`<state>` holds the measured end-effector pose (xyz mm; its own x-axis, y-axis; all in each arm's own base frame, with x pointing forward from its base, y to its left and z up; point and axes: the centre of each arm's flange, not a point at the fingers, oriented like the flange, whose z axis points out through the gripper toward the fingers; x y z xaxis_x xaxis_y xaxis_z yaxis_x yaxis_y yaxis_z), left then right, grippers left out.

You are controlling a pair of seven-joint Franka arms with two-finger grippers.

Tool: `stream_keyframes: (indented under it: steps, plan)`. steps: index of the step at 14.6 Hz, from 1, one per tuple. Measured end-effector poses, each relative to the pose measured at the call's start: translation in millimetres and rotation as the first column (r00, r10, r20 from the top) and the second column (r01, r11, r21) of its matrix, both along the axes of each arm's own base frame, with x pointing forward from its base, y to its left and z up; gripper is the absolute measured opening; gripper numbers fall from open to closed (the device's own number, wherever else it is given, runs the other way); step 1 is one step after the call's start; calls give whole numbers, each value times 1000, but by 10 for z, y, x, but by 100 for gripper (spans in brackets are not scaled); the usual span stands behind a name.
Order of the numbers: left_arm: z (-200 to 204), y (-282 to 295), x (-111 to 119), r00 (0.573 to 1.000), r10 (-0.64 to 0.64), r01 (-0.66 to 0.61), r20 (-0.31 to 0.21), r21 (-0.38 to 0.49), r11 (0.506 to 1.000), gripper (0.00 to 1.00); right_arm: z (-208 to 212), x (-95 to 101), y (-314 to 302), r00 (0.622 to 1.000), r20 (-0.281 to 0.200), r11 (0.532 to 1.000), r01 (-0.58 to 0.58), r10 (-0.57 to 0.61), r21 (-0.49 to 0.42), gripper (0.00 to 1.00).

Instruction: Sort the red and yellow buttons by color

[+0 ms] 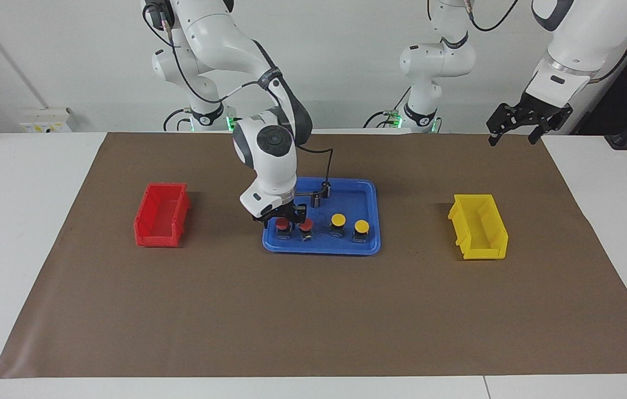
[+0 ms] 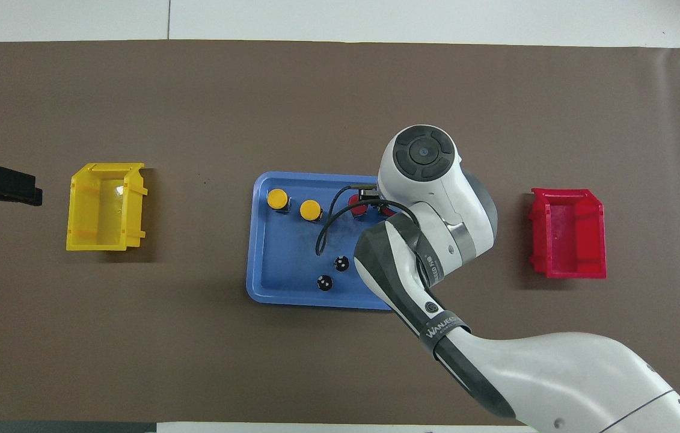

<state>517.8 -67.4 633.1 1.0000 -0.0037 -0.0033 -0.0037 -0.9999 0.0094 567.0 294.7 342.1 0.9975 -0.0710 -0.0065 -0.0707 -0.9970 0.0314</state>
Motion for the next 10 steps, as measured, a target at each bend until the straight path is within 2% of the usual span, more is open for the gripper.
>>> stream_keyframes:
  steps: [2, 3, 4, 7, 10]
  plan:
    - [-196, -325, -63, 999, -8, 8, 38, -4, 1000, 100, -10, -8, -4, 1000, 1, 1000, 0, 0, 1, 76]
    - [-329, -467, -122, 999, -21, 21, 40, -4, 1000, 100, -11, -7, -3, 1000, 5, 1000, 0, 0, 3, 76]
    - [-456, -598, -183, 999, -35, 35, 35, -2, 999, 100, -9, -2, 1, 1000, 12, 1000, -1, 1, 7, 70]
    - [-787, -1014, -314, 999, -44, 44, 11, 3, 999, 100, -9, -15, 42, 1000, 22, 1000, -8, 8, 12, 63]
    - [-1089, -1579, -359, 1000, -17, 17, 18, 3, 1000, 100, -40, -76, 116, 1000, 15, 1000, -22, 22, 9, 62]
